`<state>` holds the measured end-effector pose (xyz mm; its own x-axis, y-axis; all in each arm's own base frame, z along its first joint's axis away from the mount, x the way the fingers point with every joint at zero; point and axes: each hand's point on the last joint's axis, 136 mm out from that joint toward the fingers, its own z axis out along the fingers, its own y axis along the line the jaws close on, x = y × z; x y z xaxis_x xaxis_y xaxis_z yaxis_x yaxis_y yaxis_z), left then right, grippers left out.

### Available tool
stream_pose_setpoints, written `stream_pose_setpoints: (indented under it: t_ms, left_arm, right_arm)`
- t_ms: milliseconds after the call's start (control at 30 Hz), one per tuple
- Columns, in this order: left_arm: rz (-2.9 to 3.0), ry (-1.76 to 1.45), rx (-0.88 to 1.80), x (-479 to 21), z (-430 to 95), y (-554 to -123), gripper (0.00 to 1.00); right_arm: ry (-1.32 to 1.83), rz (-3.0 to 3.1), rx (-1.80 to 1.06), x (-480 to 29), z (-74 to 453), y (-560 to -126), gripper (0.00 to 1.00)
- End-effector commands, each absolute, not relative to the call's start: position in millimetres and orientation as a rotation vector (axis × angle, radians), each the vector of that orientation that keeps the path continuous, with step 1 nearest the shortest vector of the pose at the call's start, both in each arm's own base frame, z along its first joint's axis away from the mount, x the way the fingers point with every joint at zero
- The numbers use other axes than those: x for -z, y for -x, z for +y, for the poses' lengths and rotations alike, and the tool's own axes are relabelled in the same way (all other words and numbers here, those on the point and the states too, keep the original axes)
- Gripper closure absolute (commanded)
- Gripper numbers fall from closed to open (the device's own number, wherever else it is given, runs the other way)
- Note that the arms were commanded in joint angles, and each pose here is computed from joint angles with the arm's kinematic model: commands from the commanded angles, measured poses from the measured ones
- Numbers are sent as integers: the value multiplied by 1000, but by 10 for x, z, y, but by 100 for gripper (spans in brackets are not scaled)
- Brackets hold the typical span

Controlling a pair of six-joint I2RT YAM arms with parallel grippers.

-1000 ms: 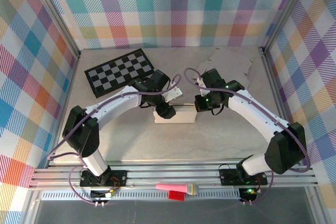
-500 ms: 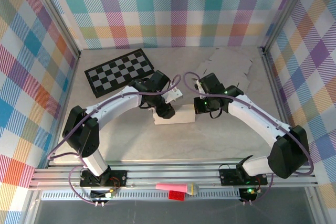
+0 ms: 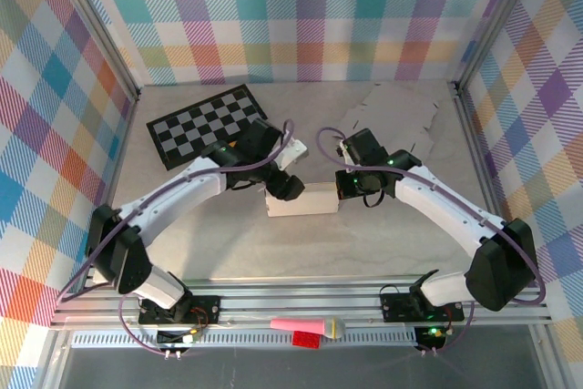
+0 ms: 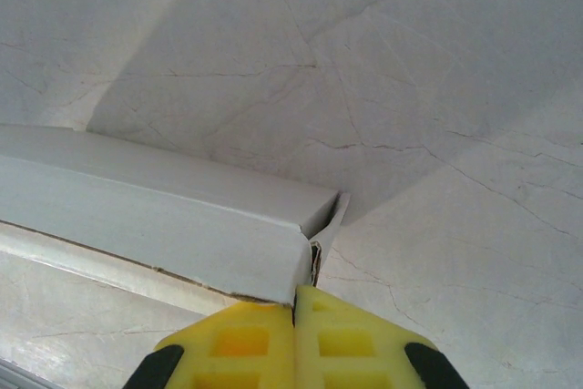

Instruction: Fold the paper box

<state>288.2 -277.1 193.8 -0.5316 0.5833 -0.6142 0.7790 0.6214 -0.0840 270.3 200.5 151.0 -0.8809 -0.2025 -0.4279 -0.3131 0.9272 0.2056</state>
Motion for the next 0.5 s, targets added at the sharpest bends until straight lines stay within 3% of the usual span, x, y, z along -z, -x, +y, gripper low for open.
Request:
stream_pose_setpoints:
  t_ms: [0, 267, 467]
  left_arm:
    - [2352, -852, 416, -2073, -2502, -2977, 33]
    - [2669, -495, 396, -2000, -1813, -2755, 58]
    - [2767, -541, 439, -1876, -1837, -2666, 61]
  right_arm:
    - [376, 2776, -327, -1387, 1953, -2582, 100]
    - [393, 2804, -320, -1391, 1977, -2588, 100]
    - [404, 2810, -322, -1378, 1972, -2567, 100]
